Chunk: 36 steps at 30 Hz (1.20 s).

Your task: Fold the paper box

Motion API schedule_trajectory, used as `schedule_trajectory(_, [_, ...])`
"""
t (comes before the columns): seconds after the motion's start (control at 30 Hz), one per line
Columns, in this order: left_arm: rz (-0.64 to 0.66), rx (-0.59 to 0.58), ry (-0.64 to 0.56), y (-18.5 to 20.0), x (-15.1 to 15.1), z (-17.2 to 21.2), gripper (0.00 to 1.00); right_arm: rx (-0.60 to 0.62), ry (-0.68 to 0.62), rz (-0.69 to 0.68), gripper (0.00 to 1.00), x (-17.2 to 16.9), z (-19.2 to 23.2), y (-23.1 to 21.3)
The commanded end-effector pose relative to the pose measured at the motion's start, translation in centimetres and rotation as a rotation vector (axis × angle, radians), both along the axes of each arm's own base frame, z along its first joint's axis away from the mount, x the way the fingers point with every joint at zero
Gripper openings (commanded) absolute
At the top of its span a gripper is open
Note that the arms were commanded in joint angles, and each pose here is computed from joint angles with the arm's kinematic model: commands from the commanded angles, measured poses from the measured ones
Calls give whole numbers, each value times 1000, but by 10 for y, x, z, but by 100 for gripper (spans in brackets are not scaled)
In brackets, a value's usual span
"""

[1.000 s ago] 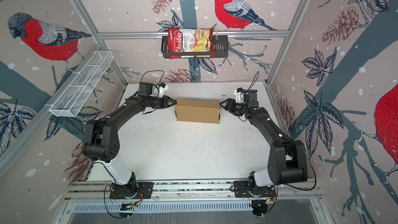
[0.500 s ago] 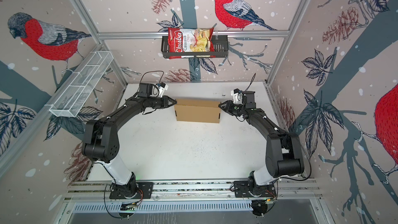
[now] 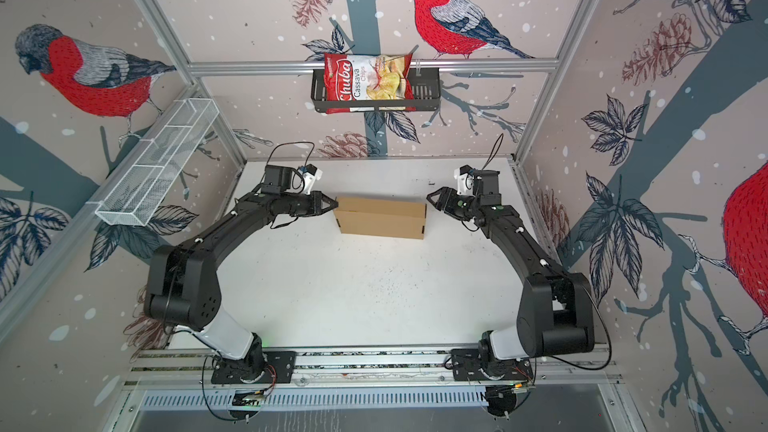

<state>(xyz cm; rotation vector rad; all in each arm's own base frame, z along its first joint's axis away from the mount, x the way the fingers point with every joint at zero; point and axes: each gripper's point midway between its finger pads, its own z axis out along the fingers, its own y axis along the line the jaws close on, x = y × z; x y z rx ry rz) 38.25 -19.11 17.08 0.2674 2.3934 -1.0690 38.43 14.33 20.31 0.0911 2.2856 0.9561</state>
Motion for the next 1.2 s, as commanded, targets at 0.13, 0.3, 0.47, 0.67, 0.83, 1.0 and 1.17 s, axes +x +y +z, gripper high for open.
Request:
schedule_trajectory(0.13, [24, 94, 159, 10, -62, -33, 37, -188, -42, -75, 62, 0, 5, -12])
schedule_trajectory(0.3, [102, 108, 44, 33, -67, 13, 54, -198, -23, -66, 61, -6, -7, -7])
schedule_trajectory(0.47, [163, 107, -120, 43, -54, 35, 56, -238, -49, -112, 61, -9, -8, -17])
schedule_trajectory(0.67, [361, 213, -542, 67, -31, 61, 65, -362, -219, -469, 74, 1, 16, -98])
schedule_trajectory(0.83, [667, 294, -790, 118, -31, 83, 77, -468, -409, -747, 95, -12, 33, -168])
schedule_trajectory(1.0, [827, 402, -842, 153, -39, 69, 82, -566, -460, -845, 99, -23, 20, -192])
schedule_trajectory(1.17, [859, 523, -844, 170, -48, 36, 85, -635, -460, -914, 100, -34, -6, -214])
